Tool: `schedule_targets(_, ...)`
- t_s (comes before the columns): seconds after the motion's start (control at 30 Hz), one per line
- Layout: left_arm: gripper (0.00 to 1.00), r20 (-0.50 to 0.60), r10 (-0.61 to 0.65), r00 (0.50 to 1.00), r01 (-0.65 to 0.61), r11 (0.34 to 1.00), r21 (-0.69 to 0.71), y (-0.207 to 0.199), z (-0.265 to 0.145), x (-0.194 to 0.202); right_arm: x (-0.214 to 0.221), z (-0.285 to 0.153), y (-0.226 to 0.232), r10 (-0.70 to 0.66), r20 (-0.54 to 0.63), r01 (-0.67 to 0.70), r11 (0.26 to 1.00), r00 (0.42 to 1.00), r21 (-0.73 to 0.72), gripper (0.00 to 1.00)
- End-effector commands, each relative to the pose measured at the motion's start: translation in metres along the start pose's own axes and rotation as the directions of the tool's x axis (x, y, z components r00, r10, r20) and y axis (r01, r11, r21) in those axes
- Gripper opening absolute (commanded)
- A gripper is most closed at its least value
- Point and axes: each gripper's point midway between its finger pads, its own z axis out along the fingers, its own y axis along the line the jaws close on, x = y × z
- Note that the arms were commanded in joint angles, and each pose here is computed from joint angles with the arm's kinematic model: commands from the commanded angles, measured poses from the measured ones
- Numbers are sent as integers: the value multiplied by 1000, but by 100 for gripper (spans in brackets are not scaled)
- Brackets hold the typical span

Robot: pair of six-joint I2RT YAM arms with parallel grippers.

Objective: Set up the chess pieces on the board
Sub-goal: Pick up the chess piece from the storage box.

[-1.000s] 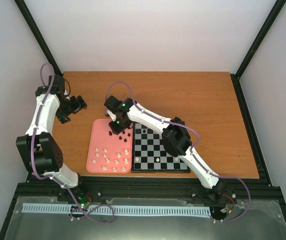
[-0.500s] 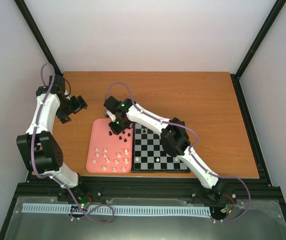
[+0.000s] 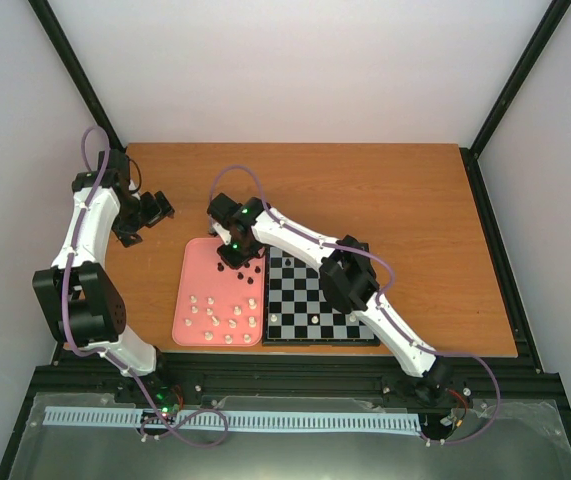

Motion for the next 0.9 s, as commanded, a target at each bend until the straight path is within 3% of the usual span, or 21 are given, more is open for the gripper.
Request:
schedule_targets(0.0,100,1,2,1000,-2,1000,8,-1,3,-3,-3,1,8,-12,7,12,1000,1000,-12,22)
schedule_targets(0.2,100,2,2,1000,-2,1000,9,-1,3,-3,-5,-1,8,-11,14,11,1000,1000,-8,13)
schedule_targets(0.4,100,1,3,1000,-3,1000,10,-1,3,-2,-14,-16,6,-20,56,19,1000,998,21,11)
schedule_targets(0.7,100,2,4,1000,-4,1000,14,-2,2,-3,-35,-91,0,-36,181,20,996,983,91,11)
schedule_targets(0.87,100,-1,3,1000,-3,1000,21,-4,2,-3,-32,-138,-26,4,216,-35,990,976,140,11)
